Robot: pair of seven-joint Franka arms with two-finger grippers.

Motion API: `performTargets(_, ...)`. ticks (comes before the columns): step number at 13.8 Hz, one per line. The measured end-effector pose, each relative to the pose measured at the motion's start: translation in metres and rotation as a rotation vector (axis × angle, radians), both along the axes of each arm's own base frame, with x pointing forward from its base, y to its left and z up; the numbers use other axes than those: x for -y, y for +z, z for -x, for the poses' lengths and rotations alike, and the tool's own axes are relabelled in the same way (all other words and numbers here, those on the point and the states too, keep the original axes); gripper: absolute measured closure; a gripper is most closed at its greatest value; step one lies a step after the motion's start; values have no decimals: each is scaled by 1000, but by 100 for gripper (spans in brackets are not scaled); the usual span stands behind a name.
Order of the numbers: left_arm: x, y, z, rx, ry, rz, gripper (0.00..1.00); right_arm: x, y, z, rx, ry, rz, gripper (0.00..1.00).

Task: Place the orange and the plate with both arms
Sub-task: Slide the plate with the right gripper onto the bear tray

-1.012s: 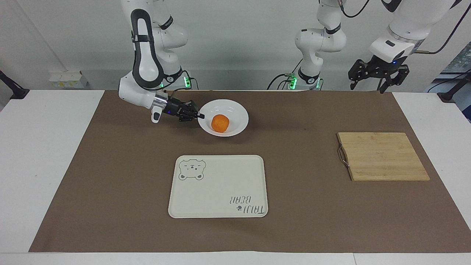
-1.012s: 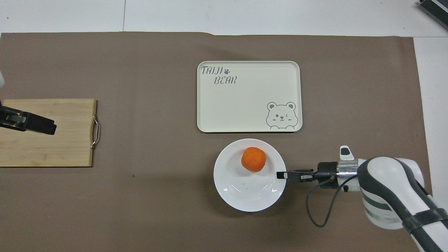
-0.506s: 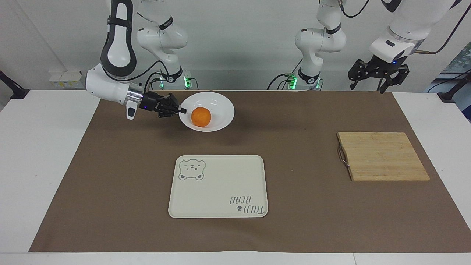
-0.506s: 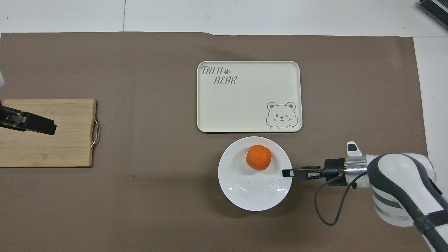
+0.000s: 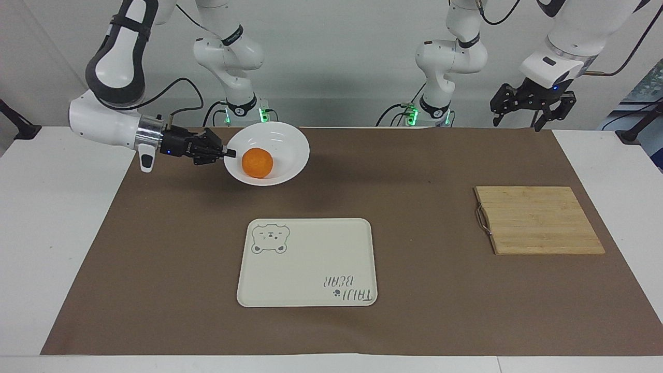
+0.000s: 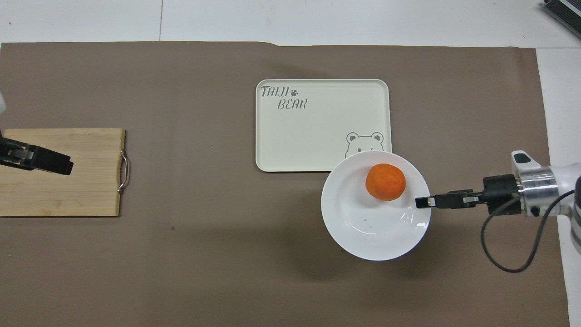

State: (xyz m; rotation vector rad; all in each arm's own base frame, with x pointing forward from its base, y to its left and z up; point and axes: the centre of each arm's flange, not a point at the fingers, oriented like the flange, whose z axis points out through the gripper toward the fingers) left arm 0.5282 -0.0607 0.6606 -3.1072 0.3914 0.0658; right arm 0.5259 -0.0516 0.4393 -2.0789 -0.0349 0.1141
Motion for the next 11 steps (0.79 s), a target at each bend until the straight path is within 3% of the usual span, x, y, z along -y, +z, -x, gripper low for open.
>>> performTargets(6,0,0,0,0,0,0,0,-10,14,-44,-61,-49,51,96)
performTargets(11,0,0,0,0,0,0,0,-38,-13,-90,-61,-106,75,96)
